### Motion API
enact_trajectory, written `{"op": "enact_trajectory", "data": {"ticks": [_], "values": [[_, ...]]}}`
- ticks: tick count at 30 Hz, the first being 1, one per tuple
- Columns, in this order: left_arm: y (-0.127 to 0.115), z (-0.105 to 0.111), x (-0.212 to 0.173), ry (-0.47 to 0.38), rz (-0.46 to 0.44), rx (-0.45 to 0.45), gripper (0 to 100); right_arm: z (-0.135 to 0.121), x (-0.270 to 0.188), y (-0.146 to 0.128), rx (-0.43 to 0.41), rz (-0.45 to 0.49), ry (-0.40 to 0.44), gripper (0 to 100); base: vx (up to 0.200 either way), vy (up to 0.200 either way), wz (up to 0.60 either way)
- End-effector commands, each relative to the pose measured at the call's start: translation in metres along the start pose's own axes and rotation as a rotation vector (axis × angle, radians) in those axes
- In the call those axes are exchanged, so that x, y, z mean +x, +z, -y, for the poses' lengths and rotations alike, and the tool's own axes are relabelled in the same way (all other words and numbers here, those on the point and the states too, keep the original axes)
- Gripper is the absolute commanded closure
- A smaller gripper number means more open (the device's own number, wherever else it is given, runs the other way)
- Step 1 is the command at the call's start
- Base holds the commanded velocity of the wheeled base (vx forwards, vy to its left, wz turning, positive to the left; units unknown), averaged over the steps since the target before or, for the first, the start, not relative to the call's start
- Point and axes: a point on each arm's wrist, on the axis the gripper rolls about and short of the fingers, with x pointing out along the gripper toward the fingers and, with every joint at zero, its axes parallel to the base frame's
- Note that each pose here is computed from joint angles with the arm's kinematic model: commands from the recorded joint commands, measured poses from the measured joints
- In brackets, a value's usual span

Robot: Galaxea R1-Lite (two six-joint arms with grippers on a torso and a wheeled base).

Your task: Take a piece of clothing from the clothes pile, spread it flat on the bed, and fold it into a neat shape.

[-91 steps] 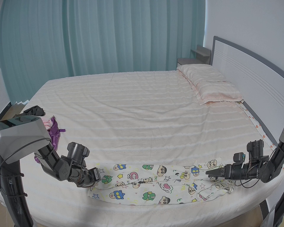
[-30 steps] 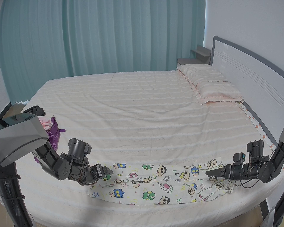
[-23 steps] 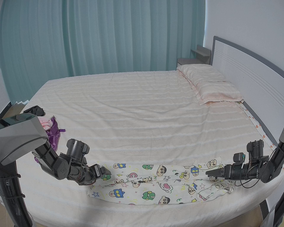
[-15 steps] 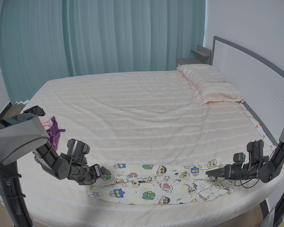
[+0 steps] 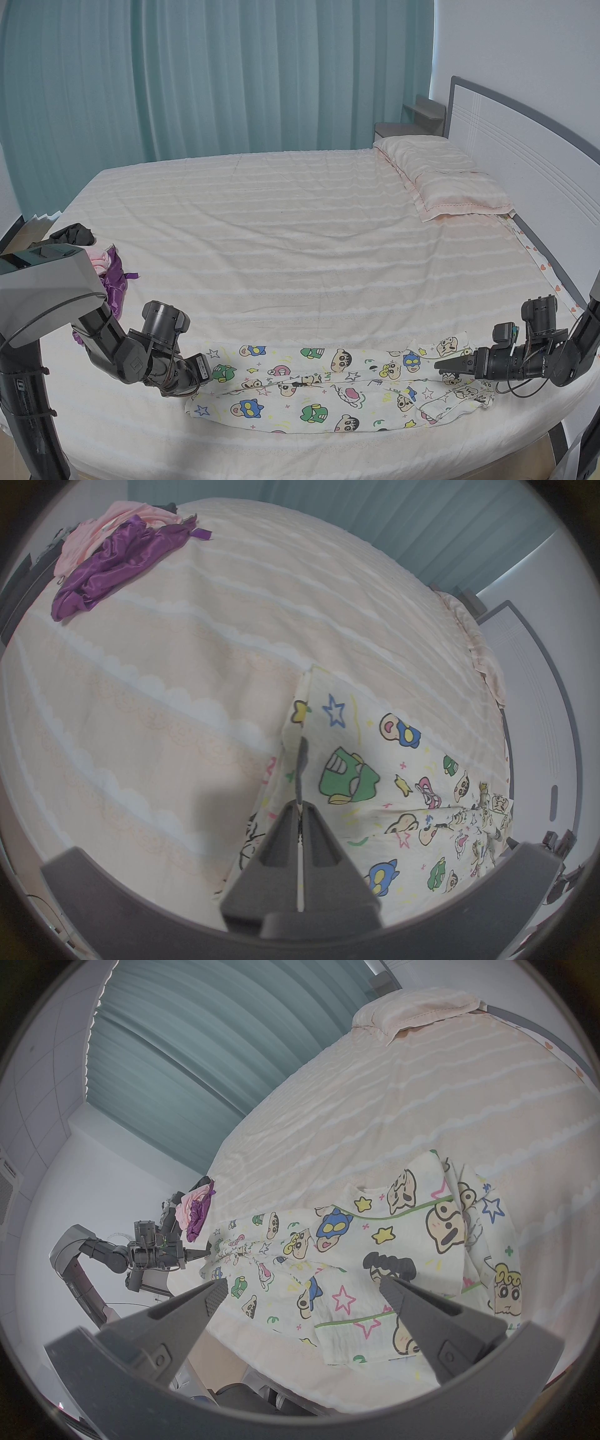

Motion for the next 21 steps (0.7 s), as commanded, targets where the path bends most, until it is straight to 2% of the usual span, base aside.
{"op": "enact_trajectory", "data": {"ticks": [1,8,16,21], "values": [[0.003,-0.002,-0.005,-0.003,0.013,-0.007,100,0.000,0.000,0.000,-0.001,0.000,0.000,0,0.000,0.000,0.00],[0.025,0.007,-0.027,-0.063,0.117,-0.020,100,0.000,0.000,0.000,-0.001,0.000,0.000,0,0.000,0.000,0.00],[0.044,0.022,-0.036,-0.114,0.189,0.021,100,0.001,0.001,0.003,0.006,0.008,-0.001,0,0.000,0.000,0.00],[0.050,0.030,-0.044,-0.144,0.222,0.033,100,0.011,0.002,0.014,0.019,0.045,-0.031,0,0.000,0.000,0.00]]}}
